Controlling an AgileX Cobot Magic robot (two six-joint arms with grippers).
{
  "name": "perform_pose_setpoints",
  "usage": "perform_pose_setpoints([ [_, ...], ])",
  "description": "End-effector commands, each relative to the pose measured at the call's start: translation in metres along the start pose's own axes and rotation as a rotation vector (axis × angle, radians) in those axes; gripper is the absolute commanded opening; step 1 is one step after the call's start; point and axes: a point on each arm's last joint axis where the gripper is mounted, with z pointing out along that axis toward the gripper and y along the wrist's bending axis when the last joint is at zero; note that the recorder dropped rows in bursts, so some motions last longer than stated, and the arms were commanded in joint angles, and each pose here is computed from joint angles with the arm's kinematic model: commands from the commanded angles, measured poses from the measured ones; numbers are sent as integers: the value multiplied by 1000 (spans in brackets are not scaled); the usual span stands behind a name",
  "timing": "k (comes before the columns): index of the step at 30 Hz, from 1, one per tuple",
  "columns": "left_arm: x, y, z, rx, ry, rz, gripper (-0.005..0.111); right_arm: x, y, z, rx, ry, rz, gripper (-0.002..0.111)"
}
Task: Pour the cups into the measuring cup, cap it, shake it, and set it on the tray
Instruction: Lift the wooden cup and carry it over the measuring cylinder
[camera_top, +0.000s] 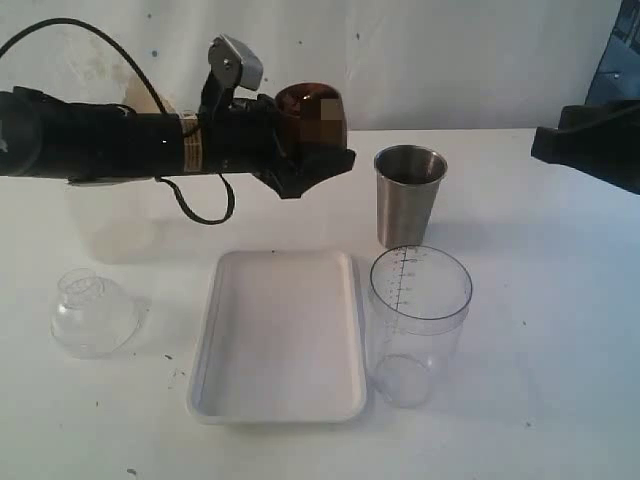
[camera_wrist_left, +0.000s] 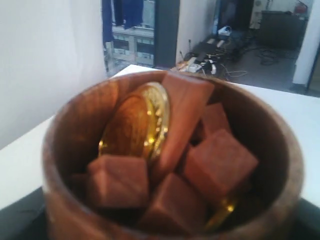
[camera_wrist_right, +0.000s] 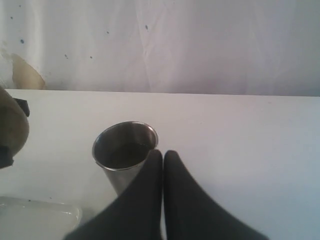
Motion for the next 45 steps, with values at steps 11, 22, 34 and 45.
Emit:
perform_pose_setpoints([
  [11, -49, -51, 2, 124, 64, 224, 0, 0, -3, -2, 23, 7, 6, 0],
  [22, -60, -78, 8, 134, 182, 356, 0, 0, -3, -2, 23, 7, 6, 0],
  [34, -59, -95, 28, 47, 243, 621, 0, 0, -2, -2, 17, 2, 6, 0],
  [45, -57, -96, 29, 76, 241, 773, 0, 0, -2, -2, 17, 2, 6, 0],
])
